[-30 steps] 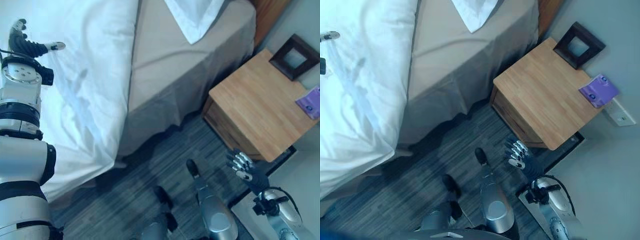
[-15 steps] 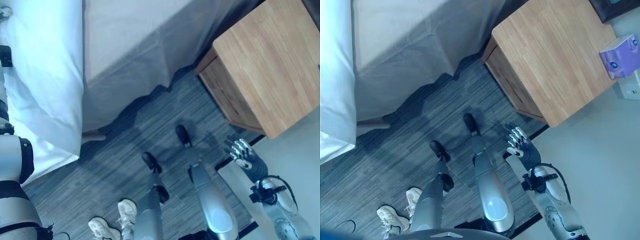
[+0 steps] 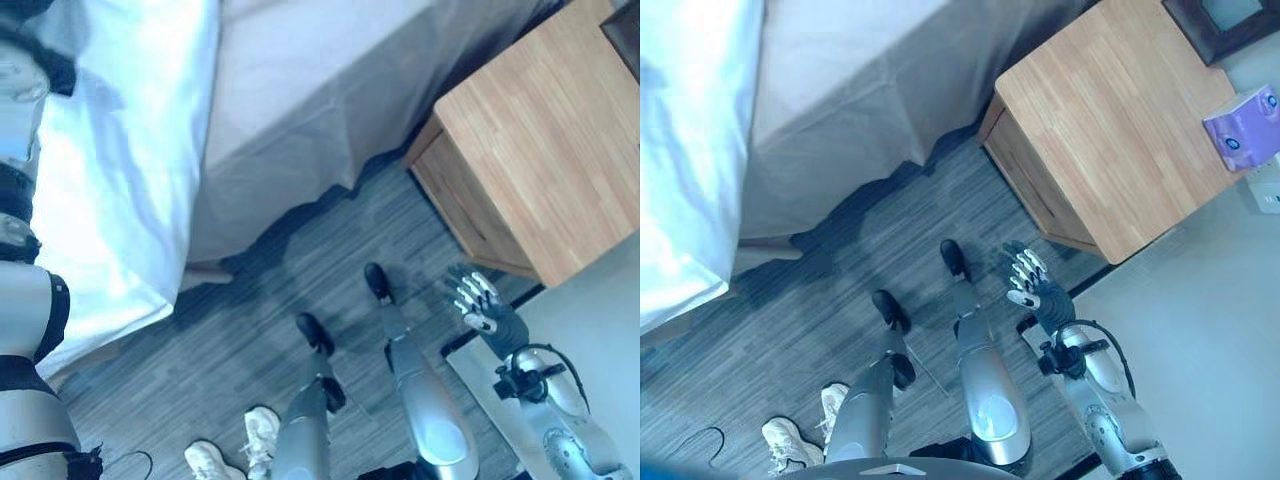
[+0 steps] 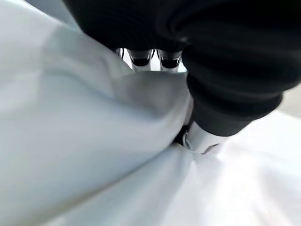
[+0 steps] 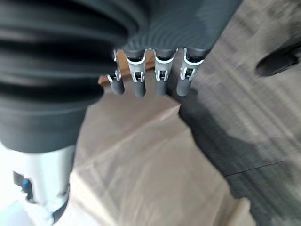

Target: Making the bed.

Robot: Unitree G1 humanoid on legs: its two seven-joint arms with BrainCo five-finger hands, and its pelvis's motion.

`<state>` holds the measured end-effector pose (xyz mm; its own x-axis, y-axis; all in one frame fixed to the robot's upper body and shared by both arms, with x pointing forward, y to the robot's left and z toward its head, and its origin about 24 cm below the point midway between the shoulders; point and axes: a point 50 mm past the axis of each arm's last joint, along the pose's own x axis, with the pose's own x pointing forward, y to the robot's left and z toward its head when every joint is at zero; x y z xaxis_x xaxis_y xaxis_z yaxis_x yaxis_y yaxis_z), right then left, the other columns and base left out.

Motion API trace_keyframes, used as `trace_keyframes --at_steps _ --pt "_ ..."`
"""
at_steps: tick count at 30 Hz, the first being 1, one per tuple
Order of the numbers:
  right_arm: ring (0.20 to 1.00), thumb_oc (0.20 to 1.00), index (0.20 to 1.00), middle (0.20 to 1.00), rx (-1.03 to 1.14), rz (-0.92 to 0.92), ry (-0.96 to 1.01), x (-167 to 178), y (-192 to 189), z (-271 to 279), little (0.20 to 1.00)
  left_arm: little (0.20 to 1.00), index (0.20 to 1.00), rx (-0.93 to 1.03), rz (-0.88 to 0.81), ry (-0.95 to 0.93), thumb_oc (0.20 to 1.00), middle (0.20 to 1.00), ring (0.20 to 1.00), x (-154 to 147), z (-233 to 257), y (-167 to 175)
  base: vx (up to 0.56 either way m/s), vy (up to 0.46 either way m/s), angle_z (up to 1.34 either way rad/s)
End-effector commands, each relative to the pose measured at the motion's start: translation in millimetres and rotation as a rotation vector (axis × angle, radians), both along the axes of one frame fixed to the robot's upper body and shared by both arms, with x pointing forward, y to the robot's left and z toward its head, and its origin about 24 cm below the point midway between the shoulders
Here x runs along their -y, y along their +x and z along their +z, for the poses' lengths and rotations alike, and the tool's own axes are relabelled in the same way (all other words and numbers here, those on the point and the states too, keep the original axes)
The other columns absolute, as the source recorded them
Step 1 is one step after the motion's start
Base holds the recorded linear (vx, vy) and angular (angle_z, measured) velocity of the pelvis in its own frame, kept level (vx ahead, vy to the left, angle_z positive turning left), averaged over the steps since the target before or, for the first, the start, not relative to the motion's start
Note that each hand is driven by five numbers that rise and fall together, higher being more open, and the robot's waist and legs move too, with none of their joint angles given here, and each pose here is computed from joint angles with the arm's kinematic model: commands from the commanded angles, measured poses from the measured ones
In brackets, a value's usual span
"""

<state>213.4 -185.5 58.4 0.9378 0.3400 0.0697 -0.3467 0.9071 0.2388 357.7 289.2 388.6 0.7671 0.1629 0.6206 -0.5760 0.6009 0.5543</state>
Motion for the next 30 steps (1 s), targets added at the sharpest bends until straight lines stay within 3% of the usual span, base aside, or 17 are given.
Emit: trace_keyframes --at_steps 1,5,10,15,16,17,23,30 --pt "1.0 1.0 1.0 1.0 0.01 -0.012 -0.041 16.0 -6.3 0.5 1.0 0.2 0.2 0.18 -0.203 0.031 0.2 0.2 0.2 42.9 34.8 -8.2 0.02 0.021 0.12" --pt "1.0 1.0 1.0 1.0 0.015 -0.03 -0.05 19.7 -4.9 1.6 1.0 0.2 0.2 0.084 -0.382 0.17 0.2 0.2 0.2 101.4 0.3 7.7 0.03 0.038 0.07" --pt "1.0 1.0 1.0 1.0 0.027 -0.039 -0.07 22.8 -4.5 4.4 1.0 0.2 0.2 -0.1 -0.457 0.239 0.2 0.2 0.2 125.1 -59.5 25.1 0.0 0.051 -0.04" --pt "1.0 1.0 1.0 1.0 0.043 -0.051 -0.076 23.5 -1.2 7.3 1.0 0.2 0.2 -0.218 -0.506 0.181 0.2 0.2 0.2 132.3 -99.0 33.8 -0.01 0.044 -0.08" --pt "1.0 1.0 1.0 1.0 0.043 -0.051 -0.075 22.7 -0.6 7.1 1.0 0.884 0.884 -0.23 -0.514 0.157 0.884 0.884 0.884 131.8 -103.1 34.8 -0.02 0.023 -0.1" --pt "1.0 1.0 1.0 1.0 0.042 -0.055 -0.071 22.2 0.4 6.6 1.0 1.0 1.0 -0.261 -0.529 0.095 1.0 1.0 1.0 129.6 -111.4 37.4 0.07 0.062 -0.08" --pt "1.0 1.0 1.0 1.0 0.036 -0.046 -0.069 18.9 -1.0 4.2 1.0 1.0 1.0 -0.248 -0.567 -0.021 1.0 1.0 1.0 125.4 -115.2 36.9 0.03 0.02 -0.01" --pt "1.0 1.0 1.0 1.0 0.051 -0.031 -0.089 17.9 -3.4 4.6 1.0 1.0 1.0 -0.017 -0.848 -0.214 1.0 1.0 1.0 134.1 -75.9 4.0 -0.02 -0.033 -0.01"
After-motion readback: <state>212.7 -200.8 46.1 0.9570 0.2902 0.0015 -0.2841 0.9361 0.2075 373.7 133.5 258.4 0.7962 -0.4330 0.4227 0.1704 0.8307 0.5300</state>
